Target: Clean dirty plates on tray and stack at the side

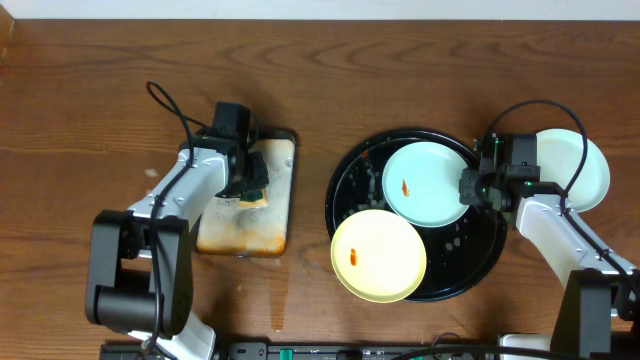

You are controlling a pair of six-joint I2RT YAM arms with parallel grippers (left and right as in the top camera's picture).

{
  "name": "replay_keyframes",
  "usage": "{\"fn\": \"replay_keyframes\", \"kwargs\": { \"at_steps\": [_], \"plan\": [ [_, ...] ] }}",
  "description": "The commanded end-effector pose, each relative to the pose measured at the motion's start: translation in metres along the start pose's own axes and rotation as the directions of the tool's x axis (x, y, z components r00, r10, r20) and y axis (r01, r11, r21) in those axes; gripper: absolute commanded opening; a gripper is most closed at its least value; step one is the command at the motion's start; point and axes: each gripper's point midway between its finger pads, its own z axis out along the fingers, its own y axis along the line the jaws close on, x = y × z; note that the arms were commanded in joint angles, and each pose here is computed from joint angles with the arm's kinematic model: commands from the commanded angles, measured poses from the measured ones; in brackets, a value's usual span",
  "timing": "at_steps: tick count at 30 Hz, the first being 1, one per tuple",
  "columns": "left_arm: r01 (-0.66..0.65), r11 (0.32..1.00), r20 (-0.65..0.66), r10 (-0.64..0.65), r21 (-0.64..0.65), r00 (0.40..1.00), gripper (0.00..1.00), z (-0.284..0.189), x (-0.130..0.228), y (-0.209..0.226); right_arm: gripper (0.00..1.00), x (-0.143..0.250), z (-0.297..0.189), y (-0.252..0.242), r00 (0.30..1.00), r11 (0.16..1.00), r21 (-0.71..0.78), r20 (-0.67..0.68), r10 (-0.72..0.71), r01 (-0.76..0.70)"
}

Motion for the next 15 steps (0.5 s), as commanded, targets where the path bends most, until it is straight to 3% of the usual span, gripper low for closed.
{"fn": "replay_keyframes", "kwargs": {
  "at_steps": [1,5,13,15],
  "plan": [
    [0.004,0.999,-0.055,-0.006,-0.044,0.998,0.21,0.019,0.014,0.011,0.33,-0.005,-0.001,0.003,0.999,0.999,-0.006,0.016,-0.033,0.033],
    [-0.002,0.999,-0.065,-0.001,-0.048,0.998,0.08,0.023,0.016,0.012,0.34,-0.009,-0.001,0.003,0.998,0.999,0.0,0.033,-0.047,0.047],
    [-0.008,1.0,-0.093,0.009,0.015,0.996,0.08,0.006,0.016,-0.001,0.32,-0.008,0.003,0.004,0.995,0.995,-0.006,0.026,-0.1,0.1],
    [-0.021,1.0,-0.079,0.022,0.021,0.997,0.07,-0.009,0.01,-0.004,0.28,-0.003,0.008,0.003,0.995,0.995,-0.007,0.006,-0.099,0.099]
  ]
}}
